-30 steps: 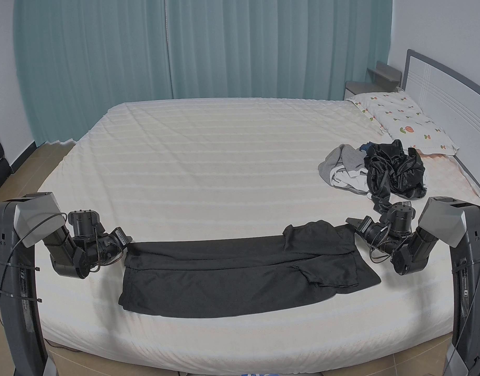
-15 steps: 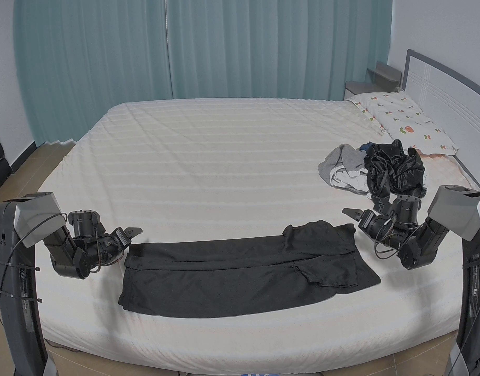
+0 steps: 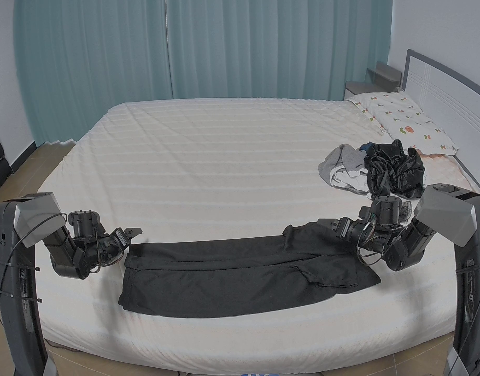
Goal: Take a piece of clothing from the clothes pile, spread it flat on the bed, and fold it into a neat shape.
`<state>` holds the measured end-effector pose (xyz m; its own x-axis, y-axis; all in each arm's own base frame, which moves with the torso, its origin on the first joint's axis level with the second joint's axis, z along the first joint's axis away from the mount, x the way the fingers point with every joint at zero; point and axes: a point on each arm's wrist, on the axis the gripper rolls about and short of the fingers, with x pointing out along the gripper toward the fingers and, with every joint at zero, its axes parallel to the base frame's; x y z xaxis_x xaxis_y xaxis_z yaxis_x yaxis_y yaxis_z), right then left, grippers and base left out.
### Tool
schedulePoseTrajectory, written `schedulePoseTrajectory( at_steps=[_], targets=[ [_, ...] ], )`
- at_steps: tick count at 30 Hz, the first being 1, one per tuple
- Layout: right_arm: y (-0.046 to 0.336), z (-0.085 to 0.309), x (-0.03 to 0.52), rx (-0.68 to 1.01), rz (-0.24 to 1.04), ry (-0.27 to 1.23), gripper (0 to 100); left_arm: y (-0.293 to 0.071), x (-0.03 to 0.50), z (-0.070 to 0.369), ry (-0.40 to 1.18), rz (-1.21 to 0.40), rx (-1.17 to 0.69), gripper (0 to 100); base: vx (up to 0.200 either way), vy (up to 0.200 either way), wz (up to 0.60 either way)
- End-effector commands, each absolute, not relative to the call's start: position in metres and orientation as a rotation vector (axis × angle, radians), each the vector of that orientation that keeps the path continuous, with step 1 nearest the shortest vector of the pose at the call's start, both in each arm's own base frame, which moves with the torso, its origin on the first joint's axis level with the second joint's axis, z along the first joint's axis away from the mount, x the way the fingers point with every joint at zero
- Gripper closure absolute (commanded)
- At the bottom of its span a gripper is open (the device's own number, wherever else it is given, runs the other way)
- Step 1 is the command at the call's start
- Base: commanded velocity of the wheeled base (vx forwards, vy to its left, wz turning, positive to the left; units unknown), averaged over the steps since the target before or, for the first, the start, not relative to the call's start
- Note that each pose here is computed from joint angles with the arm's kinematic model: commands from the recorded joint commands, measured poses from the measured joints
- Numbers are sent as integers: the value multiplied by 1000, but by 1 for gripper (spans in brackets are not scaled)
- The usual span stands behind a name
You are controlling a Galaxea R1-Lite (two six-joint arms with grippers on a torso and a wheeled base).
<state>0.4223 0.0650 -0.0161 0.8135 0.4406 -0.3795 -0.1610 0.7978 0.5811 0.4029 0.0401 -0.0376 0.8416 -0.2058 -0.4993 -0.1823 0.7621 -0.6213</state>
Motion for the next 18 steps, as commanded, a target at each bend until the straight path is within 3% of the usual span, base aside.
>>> schedulePoseTrajectory(
  at_steps=[1, 4, 5, 18],
  targets=[
    [62, -22, 425, 554, 326, 559, 0, 40, 403, -38, 584, -15, -714, 0, 0, 0, 0],
    [62, -29, 424, 535, 325, 571, 0, 40, 403, -38, 584, -15, -714, 0, 0, 0, 0],
    [62, -32, 423, 531, 324, 580, 100, 40, 403, -38, 584, -15, -714, 0, 0, 0, 0],
    [48, -20, 402, 520, 315, 577, 100, 40, 403, -39, 586, -14, -714, 0, 0, 0, 0]
  ],
)
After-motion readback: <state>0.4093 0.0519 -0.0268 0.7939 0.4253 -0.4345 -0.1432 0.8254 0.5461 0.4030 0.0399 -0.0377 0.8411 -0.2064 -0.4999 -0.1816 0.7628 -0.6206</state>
